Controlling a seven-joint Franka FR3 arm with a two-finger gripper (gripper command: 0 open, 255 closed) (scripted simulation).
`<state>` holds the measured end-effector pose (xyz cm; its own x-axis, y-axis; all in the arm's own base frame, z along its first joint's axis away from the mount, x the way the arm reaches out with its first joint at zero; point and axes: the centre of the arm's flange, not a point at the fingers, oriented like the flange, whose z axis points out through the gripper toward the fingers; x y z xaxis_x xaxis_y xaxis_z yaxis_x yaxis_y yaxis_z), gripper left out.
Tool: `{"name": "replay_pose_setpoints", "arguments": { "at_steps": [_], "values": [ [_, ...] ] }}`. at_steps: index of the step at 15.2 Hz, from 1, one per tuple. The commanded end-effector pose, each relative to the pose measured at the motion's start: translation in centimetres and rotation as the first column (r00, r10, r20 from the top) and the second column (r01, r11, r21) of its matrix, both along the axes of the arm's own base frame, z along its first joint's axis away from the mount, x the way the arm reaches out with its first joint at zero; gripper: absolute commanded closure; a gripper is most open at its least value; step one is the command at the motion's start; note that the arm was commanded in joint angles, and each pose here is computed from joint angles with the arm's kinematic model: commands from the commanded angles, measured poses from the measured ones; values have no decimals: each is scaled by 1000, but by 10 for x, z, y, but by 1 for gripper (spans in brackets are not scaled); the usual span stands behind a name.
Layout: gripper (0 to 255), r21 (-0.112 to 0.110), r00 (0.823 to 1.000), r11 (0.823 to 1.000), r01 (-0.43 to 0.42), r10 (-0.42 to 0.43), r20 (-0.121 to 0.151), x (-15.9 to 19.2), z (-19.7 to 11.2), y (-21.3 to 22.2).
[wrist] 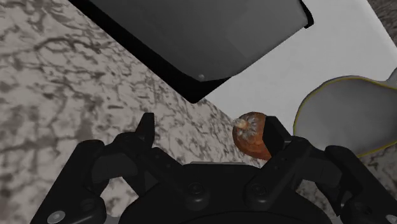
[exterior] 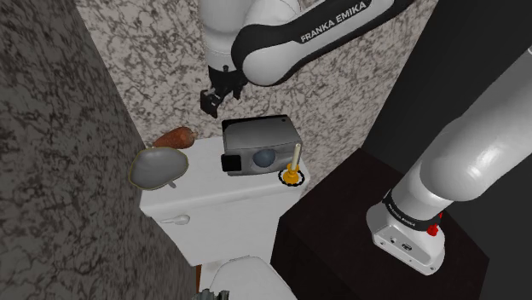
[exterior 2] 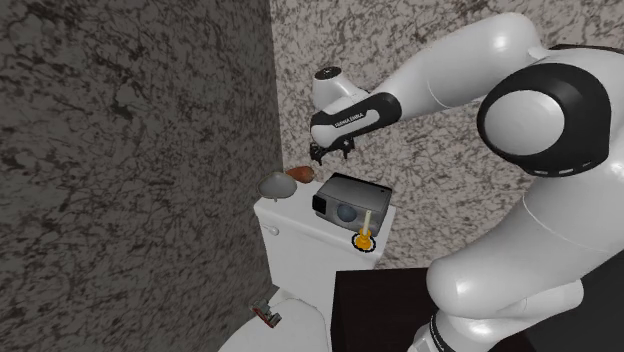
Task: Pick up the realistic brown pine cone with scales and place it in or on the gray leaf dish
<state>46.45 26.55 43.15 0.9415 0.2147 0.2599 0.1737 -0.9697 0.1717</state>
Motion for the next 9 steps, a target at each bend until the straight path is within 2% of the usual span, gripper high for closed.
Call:
{"name": "replay_pose_setpoints", "arguments": {
  "at_steps": [1, 9],
  "values": [
    [0, -15, 999, 1000, -16, 16, 35, 14, -8, 19],
    [0, -77, 985, 995, -71, 82, 155, 63, -42, 96]
  ]
}}
